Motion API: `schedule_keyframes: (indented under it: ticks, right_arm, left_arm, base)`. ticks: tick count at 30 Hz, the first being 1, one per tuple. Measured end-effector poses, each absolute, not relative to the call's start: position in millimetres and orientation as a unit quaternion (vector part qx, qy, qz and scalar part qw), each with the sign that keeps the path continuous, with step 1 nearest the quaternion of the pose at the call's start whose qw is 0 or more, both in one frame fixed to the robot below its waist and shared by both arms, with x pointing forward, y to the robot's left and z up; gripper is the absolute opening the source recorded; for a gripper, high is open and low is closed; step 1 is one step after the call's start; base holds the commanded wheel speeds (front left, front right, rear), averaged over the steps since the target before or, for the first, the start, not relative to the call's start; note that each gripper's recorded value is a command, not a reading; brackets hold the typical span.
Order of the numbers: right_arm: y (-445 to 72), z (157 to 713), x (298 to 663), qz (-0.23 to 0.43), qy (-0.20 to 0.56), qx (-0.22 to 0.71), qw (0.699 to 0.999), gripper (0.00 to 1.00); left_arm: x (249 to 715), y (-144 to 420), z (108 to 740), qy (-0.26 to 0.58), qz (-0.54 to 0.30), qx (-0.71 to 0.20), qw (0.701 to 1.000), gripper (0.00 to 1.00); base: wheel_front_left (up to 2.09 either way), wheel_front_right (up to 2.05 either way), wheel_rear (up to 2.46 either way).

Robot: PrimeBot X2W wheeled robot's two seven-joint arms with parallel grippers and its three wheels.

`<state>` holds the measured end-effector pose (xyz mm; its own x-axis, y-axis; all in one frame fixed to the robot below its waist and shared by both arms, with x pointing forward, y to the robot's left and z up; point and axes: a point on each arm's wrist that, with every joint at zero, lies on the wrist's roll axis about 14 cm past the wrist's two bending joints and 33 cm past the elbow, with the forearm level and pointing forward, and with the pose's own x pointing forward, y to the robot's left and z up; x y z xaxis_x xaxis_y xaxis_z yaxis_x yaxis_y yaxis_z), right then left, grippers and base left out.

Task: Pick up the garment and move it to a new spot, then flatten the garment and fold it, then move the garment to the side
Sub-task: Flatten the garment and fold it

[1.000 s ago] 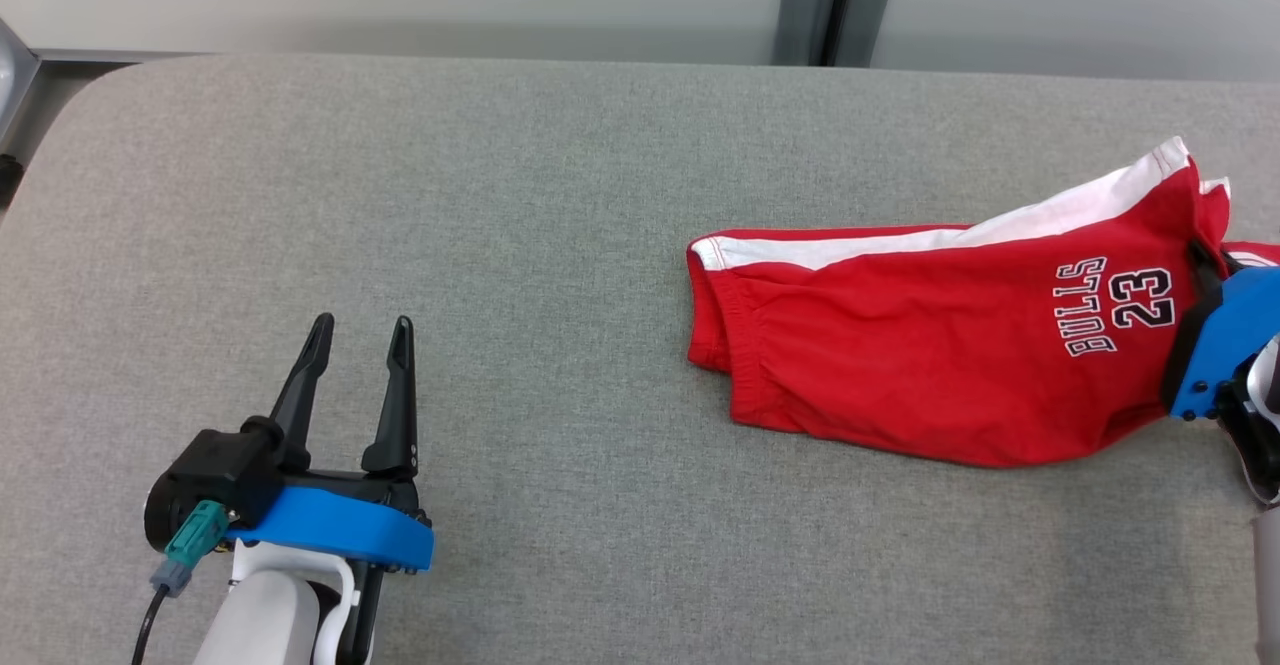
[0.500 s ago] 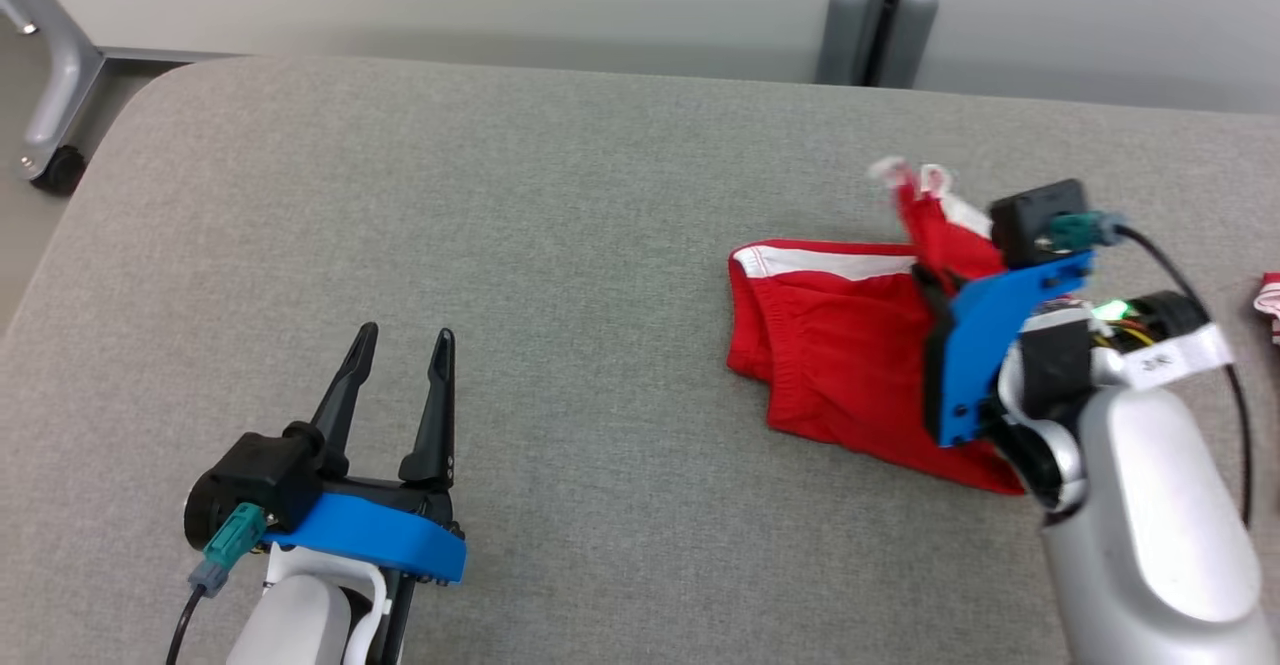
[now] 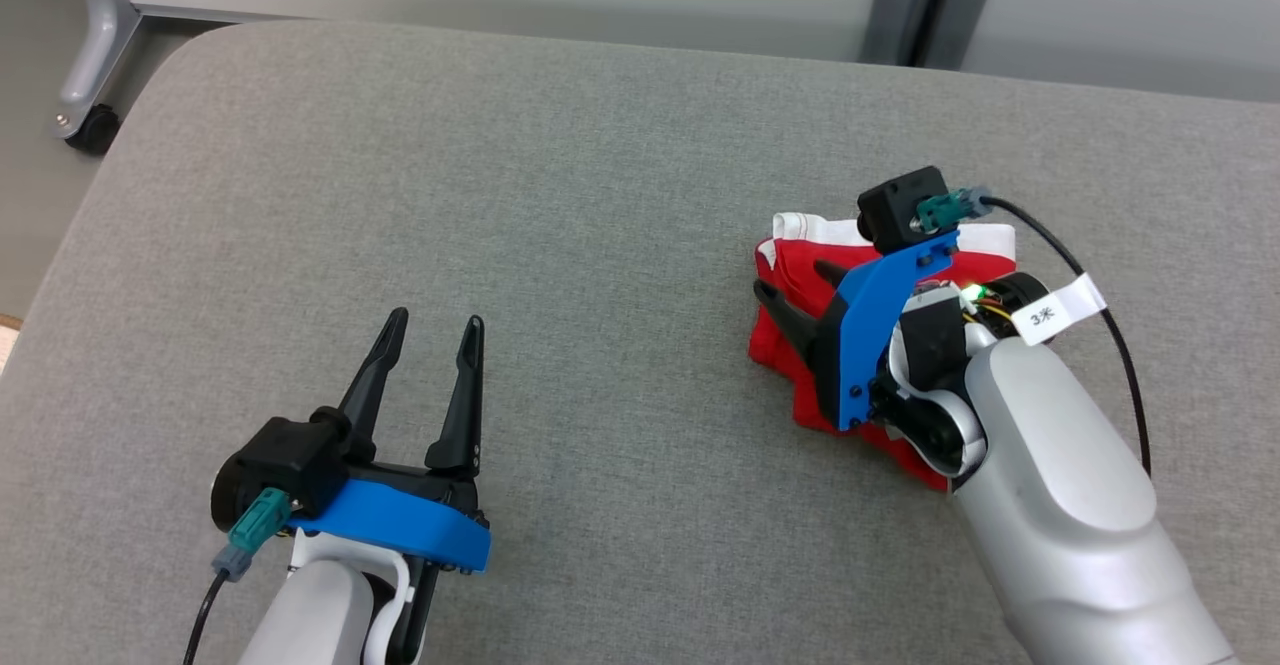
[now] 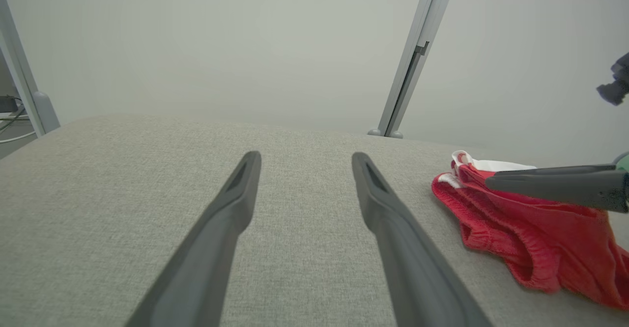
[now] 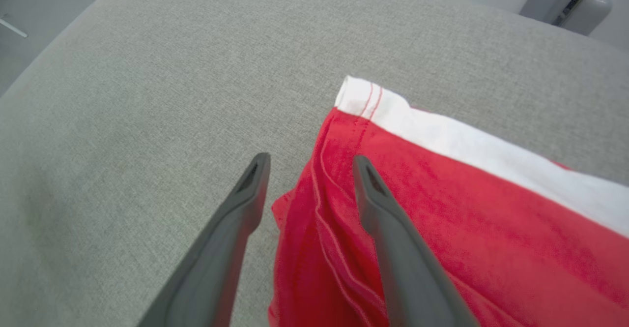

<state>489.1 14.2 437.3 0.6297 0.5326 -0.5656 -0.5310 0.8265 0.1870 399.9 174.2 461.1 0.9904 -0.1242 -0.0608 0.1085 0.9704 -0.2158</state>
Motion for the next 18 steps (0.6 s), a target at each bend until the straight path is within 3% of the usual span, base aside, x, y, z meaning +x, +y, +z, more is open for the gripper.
schedule_keyframes:
  ticks: [7, 11, 18]
  right_arm:
    - [6, 483, 508, 0.281, 0.231, 0.086, 0.927, 1.0]
    - [-35, 505, 516, 0.228, 0.176, 0.068, 0.955, 1.0]
    - [-123, 475, 489, 0.131, 0.177, -0.002, 0.975, 1.0]
  left_arm:
    - [404, 170, 466, 0.029, -0.067, -0.107, 0.992, 1.0]
    - [400, 166, 467, 0.028, -0.07, -0.111, 0.991, 1.0]
    - [401, 154, 476, 0.017, -0.088, -0.113, 0.99, 1.0]
  base:
    - [0.0, 0.0, 0.0]
    - [0.0, 0.0, 0.0]
    - [0.0, 0.0, 0.0]
